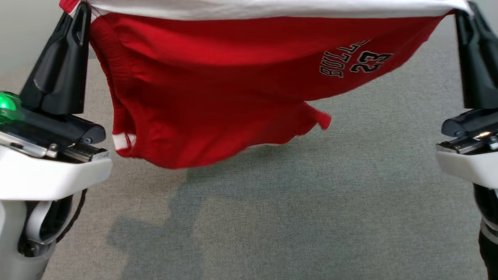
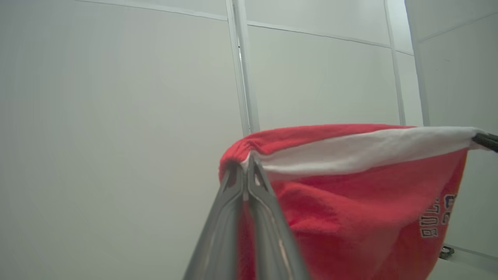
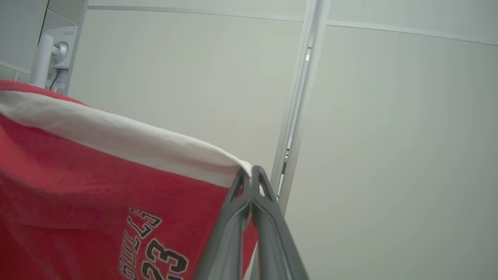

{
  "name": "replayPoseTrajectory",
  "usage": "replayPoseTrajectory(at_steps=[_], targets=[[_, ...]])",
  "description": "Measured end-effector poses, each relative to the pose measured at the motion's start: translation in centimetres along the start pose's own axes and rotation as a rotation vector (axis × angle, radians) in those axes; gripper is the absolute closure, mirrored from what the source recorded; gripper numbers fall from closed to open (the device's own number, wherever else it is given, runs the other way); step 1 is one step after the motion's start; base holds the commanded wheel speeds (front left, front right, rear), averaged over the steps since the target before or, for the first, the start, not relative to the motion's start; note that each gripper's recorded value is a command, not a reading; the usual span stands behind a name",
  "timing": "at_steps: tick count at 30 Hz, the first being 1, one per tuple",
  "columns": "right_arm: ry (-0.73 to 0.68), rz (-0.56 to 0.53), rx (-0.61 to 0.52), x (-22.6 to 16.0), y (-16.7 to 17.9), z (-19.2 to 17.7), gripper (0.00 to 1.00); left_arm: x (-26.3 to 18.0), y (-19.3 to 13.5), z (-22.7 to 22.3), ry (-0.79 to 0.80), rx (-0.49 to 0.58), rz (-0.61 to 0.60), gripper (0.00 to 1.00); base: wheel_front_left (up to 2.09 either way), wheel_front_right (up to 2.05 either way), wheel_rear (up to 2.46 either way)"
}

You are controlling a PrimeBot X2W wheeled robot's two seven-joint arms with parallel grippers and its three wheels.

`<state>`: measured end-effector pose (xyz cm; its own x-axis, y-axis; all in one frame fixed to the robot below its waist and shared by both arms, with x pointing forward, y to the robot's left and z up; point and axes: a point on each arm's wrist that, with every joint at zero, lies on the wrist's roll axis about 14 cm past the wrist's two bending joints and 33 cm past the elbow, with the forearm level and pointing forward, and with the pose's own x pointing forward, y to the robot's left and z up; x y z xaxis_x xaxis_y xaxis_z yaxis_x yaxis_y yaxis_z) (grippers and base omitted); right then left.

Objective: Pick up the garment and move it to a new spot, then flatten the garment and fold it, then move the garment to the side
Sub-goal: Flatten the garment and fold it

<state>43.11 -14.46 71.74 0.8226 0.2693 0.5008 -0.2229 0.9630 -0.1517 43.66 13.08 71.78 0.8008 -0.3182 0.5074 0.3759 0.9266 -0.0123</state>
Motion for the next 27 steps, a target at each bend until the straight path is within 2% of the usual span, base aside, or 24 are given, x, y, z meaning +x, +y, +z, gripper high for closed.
replayPoseTrajectory(at_steps=[4,9,18,27], targets=[[-0.026,-0.016,-0.014,0.1,-0.4,1.4,1.0,0.1,0.1,1.2,-0.017,0.024,-0.005,1.0,0.0,0.0,0.0],[-0.01,-0.026,0.002,0.2,-0.5,0.9,1.0,0.3,0.0,1.3,-0.026,0.014,-0.009,1.0,0.0,0.0,0.0],[0.146,-0.029,0.105,2.1,-1.0,-6.3,1.0,2.4,1.5,-4.8,0.098,-0.048,-0.021,1.0,0.0,0.0,0.0],[0.183,-0.031,0.169,9.5,-2.0,-12.5,1.0,8.2,4.7,-13.0,0.209,-0.057,-0.021,1.0,0.0,0.0,0.0]])
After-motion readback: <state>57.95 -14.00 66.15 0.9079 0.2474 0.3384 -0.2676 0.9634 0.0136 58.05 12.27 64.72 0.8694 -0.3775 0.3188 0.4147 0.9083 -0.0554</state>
